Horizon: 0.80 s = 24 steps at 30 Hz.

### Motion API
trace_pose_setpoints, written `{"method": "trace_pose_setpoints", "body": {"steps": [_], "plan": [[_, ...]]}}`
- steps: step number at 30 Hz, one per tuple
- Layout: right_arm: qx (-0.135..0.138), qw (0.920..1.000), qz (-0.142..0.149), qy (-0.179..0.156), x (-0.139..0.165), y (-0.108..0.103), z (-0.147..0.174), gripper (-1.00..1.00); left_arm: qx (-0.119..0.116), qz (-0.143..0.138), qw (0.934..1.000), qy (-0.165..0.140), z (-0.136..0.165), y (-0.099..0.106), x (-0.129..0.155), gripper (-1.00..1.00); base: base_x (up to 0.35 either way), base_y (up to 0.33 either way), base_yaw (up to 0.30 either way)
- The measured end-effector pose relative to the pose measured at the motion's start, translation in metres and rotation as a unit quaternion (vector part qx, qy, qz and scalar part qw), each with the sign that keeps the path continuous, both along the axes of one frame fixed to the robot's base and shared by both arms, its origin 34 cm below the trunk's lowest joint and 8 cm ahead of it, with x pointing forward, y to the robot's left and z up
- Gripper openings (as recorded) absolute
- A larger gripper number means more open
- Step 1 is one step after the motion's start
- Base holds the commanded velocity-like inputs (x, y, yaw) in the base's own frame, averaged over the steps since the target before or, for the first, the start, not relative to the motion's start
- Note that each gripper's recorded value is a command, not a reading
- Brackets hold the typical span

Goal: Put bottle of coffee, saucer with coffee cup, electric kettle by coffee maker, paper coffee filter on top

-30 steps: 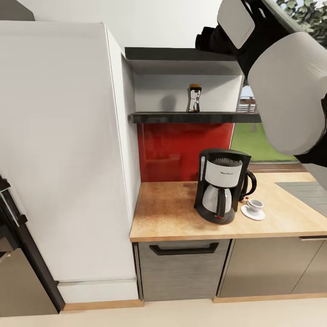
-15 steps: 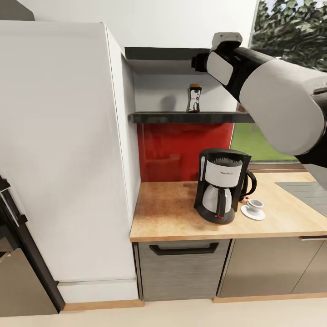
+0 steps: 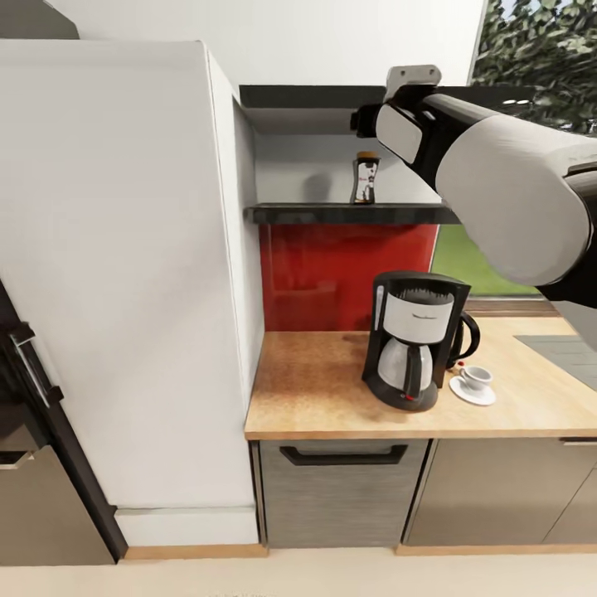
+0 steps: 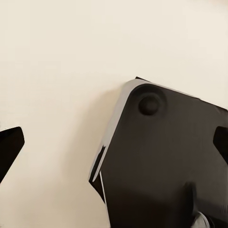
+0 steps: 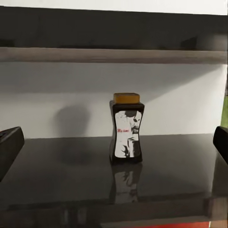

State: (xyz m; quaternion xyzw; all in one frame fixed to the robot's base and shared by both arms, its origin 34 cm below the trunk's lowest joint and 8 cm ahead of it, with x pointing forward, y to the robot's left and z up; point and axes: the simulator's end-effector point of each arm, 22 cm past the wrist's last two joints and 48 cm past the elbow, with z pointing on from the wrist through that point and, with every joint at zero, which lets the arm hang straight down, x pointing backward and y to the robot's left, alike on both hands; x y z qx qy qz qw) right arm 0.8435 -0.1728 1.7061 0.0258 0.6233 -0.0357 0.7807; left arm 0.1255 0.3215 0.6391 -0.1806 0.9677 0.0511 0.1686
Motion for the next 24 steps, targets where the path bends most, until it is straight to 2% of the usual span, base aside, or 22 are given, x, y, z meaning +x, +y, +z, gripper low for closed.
{"method": "trace_pose_setpoints", "body": {"steps": [6,19,21,23,24], "plan": [[-0.01,0.9999,-0.012,0.007,0.002,-0.004,-0.005,1.0,0.0,0.0,1.0,0.002,0.0,0.0,-0.001,1.0,0.0,0.0,0.114],[-0.014,0.9997,-0.015,0.012,0.003,-0.005,-0.007,1.0,0.002,0.007,0.9999,0.01,-0.001,0.003,-0.009,1.0,0.0,0.0,0.009],[-0.015,0.9996,-0.017,0.017,0.004,-0.006,-0.01,1.0,0.004,0.008,0.9998,0.015,-0.001,0.006,-0.015,1.0,0.0,0.0,0.0],[-0.017,0.9991,-0.018,0.033,0.005,-0.007,-0.016,1.0,0.019,0.008,0.9996,0.02,0.001,0.023,-0.026,1.0,0.0,0.0,0.0],[-0.019,0.9987,-0.019,0.044,0.006,-0.007,-0.021,1.0,0.031,0.008,0.9991,0.029,0.003,0.036,-0.043,1.0,0.0,0.0,0.0]]}}
